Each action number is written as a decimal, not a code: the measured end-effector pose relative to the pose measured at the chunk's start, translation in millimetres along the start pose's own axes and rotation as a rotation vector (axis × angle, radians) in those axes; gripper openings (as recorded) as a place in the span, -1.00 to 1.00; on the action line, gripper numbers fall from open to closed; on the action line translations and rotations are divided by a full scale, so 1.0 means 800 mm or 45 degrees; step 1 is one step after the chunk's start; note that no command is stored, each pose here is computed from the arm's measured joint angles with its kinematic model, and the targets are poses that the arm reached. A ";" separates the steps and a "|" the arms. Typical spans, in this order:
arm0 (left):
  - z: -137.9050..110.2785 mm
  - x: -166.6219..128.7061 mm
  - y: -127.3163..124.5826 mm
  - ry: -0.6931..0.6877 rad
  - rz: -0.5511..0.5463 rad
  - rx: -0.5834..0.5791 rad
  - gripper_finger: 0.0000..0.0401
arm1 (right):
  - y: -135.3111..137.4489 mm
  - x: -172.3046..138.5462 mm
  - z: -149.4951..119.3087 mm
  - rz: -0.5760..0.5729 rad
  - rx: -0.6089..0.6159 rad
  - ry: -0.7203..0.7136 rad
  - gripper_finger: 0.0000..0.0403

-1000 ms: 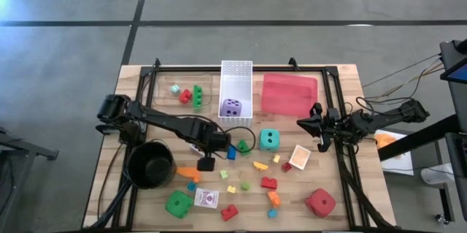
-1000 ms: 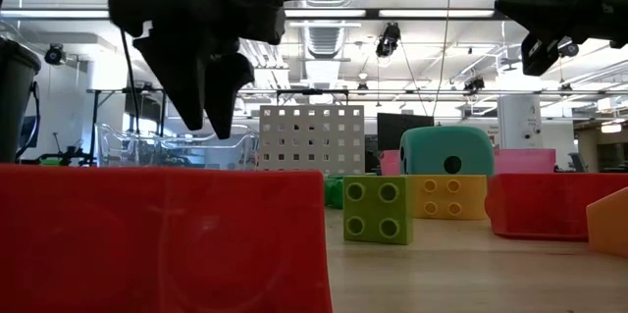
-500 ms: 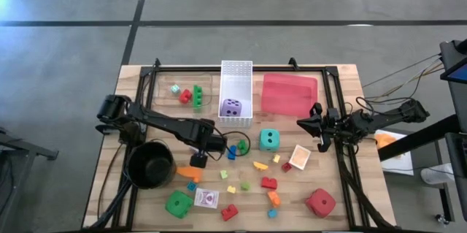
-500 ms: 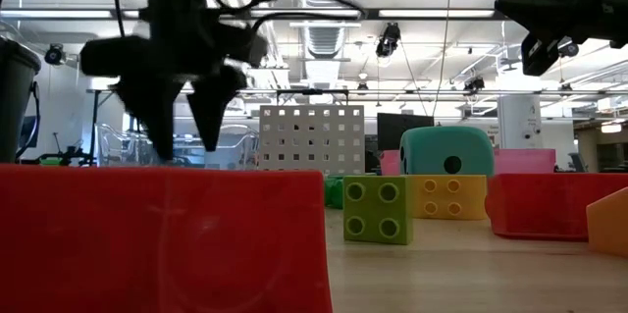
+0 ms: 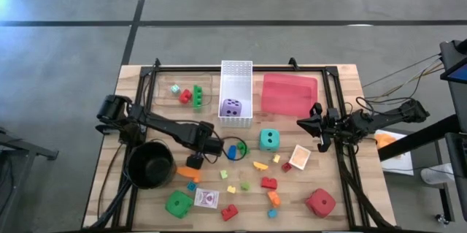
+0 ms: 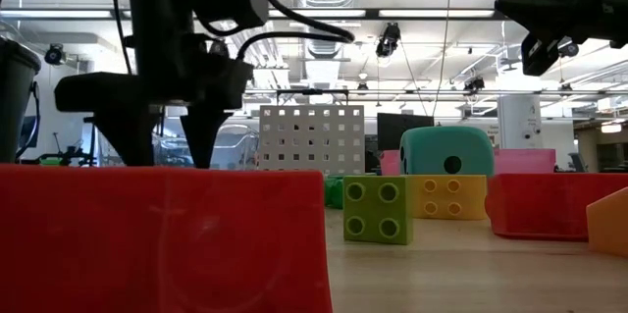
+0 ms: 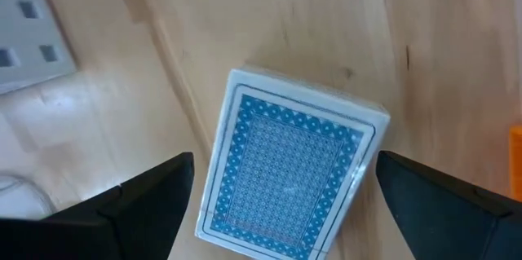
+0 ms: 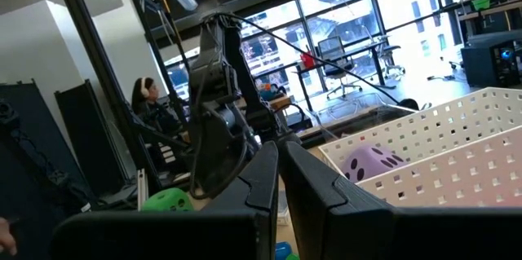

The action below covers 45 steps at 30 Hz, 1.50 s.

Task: Pick & Place Toys
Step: Put the blue deck of cards into the red bin

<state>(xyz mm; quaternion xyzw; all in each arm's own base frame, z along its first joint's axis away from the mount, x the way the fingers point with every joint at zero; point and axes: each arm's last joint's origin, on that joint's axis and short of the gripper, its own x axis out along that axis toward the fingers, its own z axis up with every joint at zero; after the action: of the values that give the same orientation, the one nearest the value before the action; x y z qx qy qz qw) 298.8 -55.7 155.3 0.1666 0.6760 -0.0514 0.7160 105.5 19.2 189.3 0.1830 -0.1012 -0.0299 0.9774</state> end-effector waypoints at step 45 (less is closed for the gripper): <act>-0.001 0.023 -0.006 -0.149 -0.026 -0.190 0.40 | 0.000 0.000 0.000 0.000 0.000 0.000 -0.90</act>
<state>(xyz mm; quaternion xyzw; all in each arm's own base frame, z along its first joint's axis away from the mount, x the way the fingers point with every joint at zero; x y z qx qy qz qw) 298.1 -57.2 136.6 0.1028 0.6366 -0.0179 0.7641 105.5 19.1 189.3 0.1830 -0.1012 -0.0300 0.9774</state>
